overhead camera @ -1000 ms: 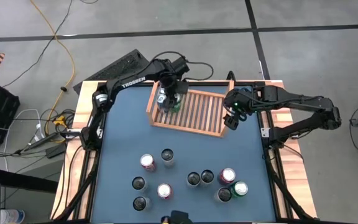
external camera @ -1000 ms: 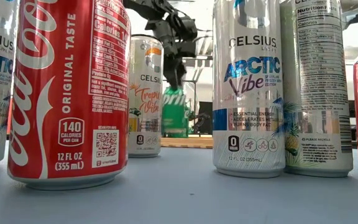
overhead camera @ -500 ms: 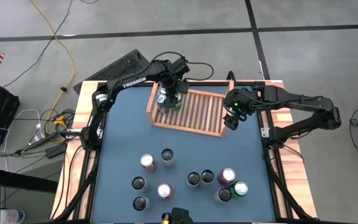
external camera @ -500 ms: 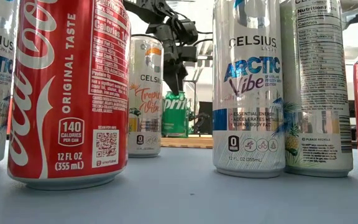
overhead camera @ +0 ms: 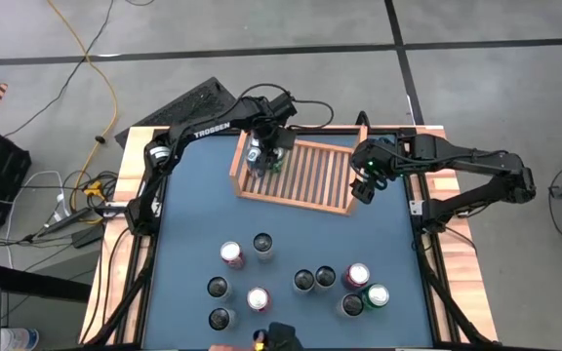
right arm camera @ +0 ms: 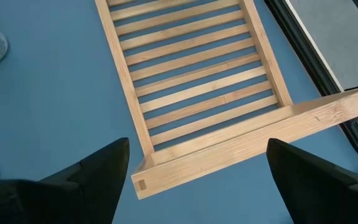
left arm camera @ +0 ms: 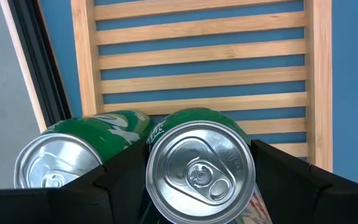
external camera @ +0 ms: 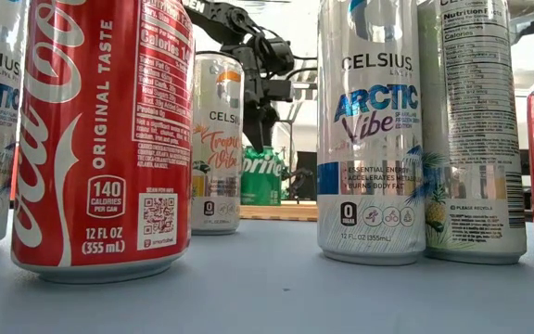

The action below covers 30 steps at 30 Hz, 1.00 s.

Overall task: Place canned beverage on shelf
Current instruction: Put the green soda can on the shelf

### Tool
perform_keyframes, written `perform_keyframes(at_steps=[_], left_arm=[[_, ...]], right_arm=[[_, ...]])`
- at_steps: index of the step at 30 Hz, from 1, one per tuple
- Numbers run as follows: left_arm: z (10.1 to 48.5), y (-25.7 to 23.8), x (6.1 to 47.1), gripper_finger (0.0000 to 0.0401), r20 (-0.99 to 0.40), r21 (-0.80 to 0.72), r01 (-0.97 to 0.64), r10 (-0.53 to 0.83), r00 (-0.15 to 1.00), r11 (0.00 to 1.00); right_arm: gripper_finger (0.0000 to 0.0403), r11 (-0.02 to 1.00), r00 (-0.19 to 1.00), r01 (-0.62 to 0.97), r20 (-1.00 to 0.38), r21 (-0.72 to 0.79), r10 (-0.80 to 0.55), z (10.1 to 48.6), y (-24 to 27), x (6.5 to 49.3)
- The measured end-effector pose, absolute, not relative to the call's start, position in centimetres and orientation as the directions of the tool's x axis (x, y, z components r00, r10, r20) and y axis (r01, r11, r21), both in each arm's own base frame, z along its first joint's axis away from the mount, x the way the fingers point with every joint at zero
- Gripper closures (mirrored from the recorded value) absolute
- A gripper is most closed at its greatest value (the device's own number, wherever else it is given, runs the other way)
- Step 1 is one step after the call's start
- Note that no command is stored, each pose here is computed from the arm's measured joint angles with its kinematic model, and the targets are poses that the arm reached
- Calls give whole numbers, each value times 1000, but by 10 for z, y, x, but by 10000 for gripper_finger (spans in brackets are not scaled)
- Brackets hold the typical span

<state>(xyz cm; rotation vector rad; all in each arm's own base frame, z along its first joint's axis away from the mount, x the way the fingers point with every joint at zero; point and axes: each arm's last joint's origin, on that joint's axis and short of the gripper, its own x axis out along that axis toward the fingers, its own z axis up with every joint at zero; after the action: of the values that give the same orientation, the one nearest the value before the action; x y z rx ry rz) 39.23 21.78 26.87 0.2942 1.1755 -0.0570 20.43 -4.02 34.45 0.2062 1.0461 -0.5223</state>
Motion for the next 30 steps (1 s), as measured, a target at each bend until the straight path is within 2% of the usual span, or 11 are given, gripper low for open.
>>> perform_keyframes(at_steps=[15,20,30], left_arm=[[270,232,385,146,-901,131,123,66,429,984],[271,233,388,132,-889,157,117,89,450,981],[274,231,388,130,-891,157,110,93,445,981]], right_arm=[[37,860,409,505,-856,-74,-315,345,-40,206],[37,859,409,507,-856,-74,-315,345,-40,206],[37,850,409,524,-857,-62,-315,345,-40,206]])
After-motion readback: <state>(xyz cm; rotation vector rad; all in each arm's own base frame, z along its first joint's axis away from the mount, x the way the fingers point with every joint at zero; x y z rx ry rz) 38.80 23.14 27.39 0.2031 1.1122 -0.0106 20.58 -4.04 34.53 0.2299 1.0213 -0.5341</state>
